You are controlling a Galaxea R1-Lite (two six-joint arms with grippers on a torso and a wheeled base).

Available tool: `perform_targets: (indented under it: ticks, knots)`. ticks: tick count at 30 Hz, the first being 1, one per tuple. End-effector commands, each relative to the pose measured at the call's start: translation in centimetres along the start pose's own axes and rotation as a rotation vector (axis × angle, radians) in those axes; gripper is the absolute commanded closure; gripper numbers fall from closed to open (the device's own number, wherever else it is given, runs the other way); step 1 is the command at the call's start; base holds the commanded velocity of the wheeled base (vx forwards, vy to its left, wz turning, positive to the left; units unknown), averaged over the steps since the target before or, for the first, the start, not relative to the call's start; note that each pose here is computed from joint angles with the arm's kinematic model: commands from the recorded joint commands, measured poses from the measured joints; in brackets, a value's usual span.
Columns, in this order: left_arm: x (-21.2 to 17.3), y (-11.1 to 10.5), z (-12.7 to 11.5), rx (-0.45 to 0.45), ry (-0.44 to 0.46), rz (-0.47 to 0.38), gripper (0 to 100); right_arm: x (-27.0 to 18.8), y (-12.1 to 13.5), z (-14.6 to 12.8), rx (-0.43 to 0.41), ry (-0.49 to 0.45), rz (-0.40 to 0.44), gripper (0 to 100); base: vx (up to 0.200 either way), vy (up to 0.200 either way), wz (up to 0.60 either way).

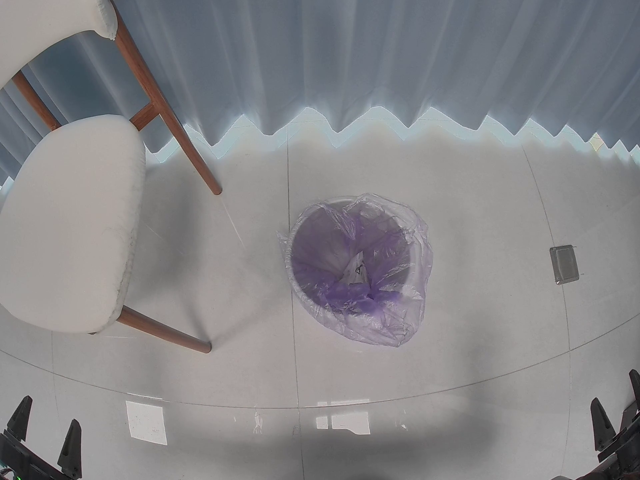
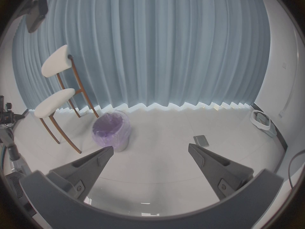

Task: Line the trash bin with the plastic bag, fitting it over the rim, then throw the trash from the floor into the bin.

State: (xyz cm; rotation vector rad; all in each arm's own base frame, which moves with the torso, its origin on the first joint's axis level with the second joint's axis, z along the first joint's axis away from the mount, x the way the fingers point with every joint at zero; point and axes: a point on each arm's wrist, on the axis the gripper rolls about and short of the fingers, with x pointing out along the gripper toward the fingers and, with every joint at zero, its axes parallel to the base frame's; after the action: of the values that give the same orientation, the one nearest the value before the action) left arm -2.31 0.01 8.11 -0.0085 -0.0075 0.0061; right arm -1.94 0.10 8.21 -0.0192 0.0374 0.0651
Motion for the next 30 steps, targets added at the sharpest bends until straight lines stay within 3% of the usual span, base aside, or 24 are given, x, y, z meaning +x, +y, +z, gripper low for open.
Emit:
perform_targets:
  ticks: [1,15,30]
  knots:
    - [0.03,0.0,-0.51,0.002,0.004,0.0,0,-0.32,0.08,-0.62,-0.002,-0.043,0.003,0,0.0,0.0,0.0]
    - [0.05,0.01,-0.54,0.007,0.009,-0.002,0,-0.32,-0.02,-0.62,0.051,-0.043,-0.04,0,0.0,0.0,0.0]
    - [0.05,0.01,-0.54,0.005,0.009,-0.002,0,-0.32,-0.01,-0.64,0.015,-0.041,-0.034,0,0.0,0.0,0.0]
